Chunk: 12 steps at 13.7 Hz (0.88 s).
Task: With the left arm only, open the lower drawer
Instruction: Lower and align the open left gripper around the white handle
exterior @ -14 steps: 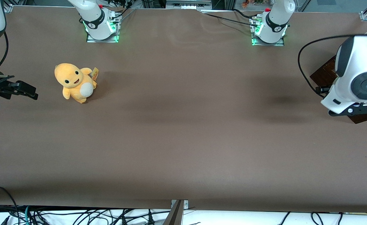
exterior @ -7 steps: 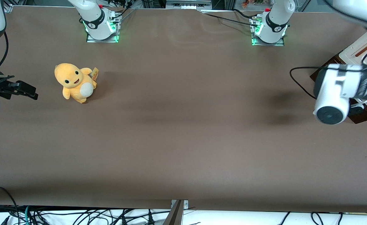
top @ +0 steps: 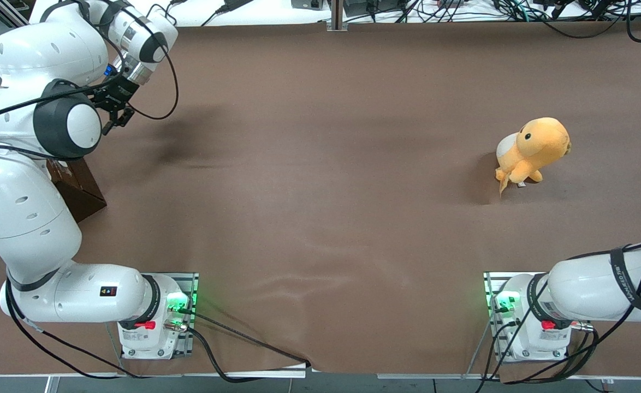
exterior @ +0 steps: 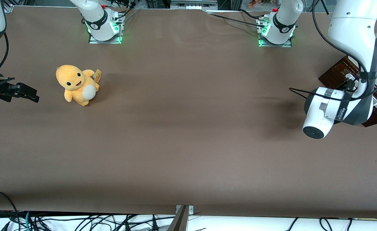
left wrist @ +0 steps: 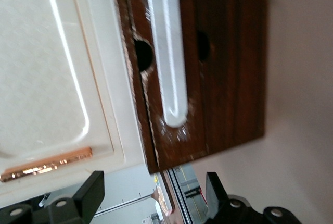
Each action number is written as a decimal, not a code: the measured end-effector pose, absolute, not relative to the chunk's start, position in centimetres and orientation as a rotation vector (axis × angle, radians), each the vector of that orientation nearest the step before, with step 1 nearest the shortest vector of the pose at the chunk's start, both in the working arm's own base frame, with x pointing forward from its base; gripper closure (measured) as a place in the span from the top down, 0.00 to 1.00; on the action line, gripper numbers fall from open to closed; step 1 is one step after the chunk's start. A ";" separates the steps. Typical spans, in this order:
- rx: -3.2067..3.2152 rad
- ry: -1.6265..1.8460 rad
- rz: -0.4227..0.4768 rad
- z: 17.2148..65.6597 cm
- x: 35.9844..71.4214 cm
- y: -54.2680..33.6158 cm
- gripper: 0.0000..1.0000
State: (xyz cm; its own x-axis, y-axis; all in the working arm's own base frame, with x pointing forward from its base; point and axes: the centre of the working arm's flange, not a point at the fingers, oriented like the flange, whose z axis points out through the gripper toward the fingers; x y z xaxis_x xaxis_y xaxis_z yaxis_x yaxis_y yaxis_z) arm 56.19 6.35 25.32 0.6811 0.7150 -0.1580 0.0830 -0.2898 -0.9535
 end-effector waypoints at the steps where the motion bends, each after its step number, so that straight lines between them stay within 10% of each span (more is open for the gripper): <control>1: -1.738 -0.630 0.688 24.5 56.2 7.5 0.88; 12: -1.591 -0.511 0.615 17.2 55.3 13.7 0.89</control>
State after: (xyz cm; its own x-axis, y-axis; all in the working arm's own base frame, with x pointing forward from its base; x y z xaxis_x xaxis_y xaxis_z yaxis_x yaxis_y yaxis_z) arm 55.34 13.70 17.19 0.7565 0.6475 -0.0923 -0.0278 -0.1091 -0.9936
